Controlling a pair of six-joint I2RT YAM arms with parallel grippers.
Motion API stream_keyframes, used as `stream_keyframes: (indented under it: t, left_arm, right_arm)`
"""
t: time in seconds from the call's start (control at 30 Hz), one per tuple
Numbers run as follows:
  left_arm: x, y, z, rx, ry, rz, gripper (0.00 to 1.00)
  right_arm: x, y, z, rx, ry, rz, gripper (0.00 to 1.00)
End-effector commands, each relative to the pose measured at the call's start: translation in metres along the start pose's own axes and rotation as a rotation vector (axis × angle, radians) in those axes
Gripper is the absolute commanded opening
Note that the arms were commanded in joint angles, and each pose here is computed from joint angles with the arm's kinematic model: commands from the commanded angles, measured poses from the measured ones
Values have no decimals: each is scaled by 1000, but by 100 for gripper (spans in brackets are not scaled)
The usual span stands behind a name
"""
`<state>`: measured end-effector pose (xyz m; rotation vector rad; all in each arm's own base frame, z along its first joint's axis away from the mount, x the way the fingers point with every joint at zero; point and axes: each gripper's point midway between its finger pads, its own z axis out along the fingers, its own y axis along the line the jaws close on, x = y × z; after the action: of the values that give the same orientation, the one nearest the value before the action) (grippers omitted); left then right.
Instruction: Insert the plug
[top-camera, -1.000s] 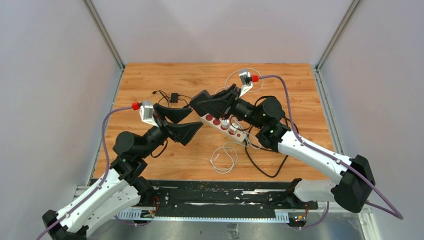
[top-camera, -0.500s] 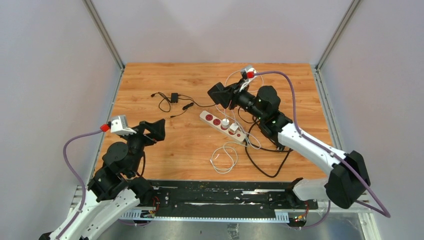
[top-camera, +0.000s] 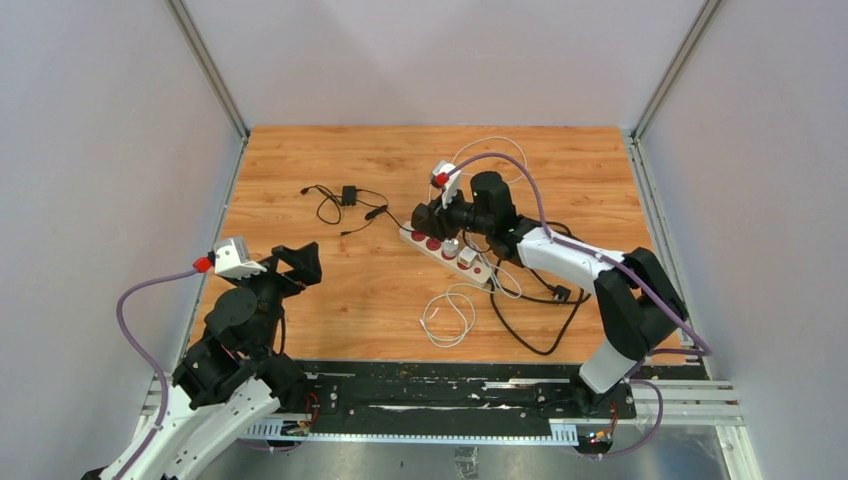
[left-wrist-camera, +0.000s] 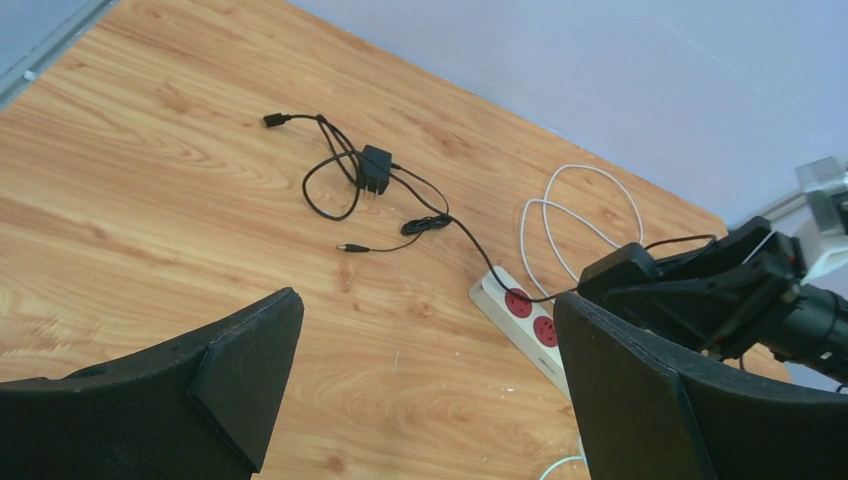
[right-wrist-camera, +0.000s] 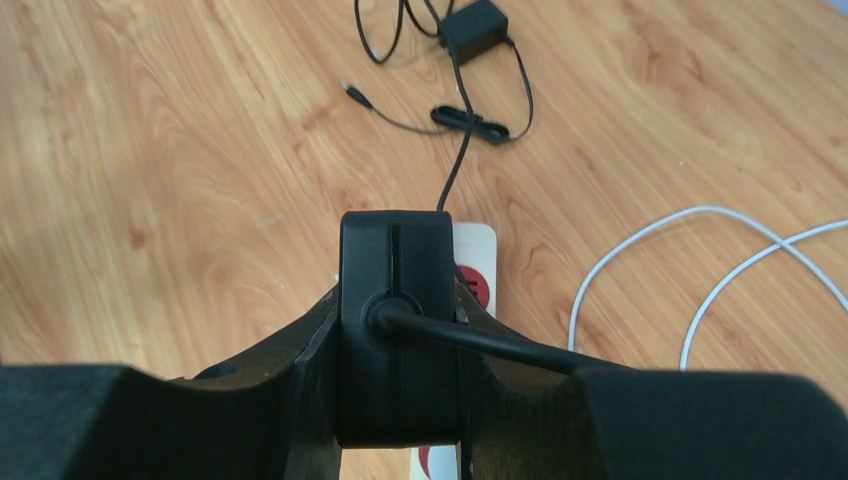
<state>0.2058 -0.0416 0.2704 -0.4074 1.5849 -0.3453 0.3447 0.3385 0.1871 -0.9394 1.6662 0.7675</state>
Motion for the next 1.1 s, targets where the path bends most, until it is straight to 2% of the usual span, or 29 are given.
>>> stream_keyframes:
  t: [0.0,0.2,0.43,0.5,0.67,0.77,0.93,1.07]
  left_arm:
    - [3,9,2,-46,-8,9,100]
    - [13,3,6,-21,16,14,100]
    - [66,-32,37,54,122,-66,100]
    - [82,-45,54,62,173,-99,100]
    - [123,-63,113,76,453,-286,100]
    - [137,-64,152,55,467,-371,100]
    - [167,-65,206,-20,516,-389,97]
    - [197,-59,235,-52,576,-402,88]
  right_arm:
    - [7,-11,7,-12,22,-118,0]
    - [36,-13,11,-22,94,-122,0]
    - [29,-20,9,-3,82,-119,0]
    - [26,-20,7,-7,74,-116,0]
    - [21,-16,1,-24,45,-98,0]
    - [23,-14,2,-36,46,-85,0]
    - [20,-14,5,-42,31,-81,0]
    - [17,-16,5,-41,32,-88,0]
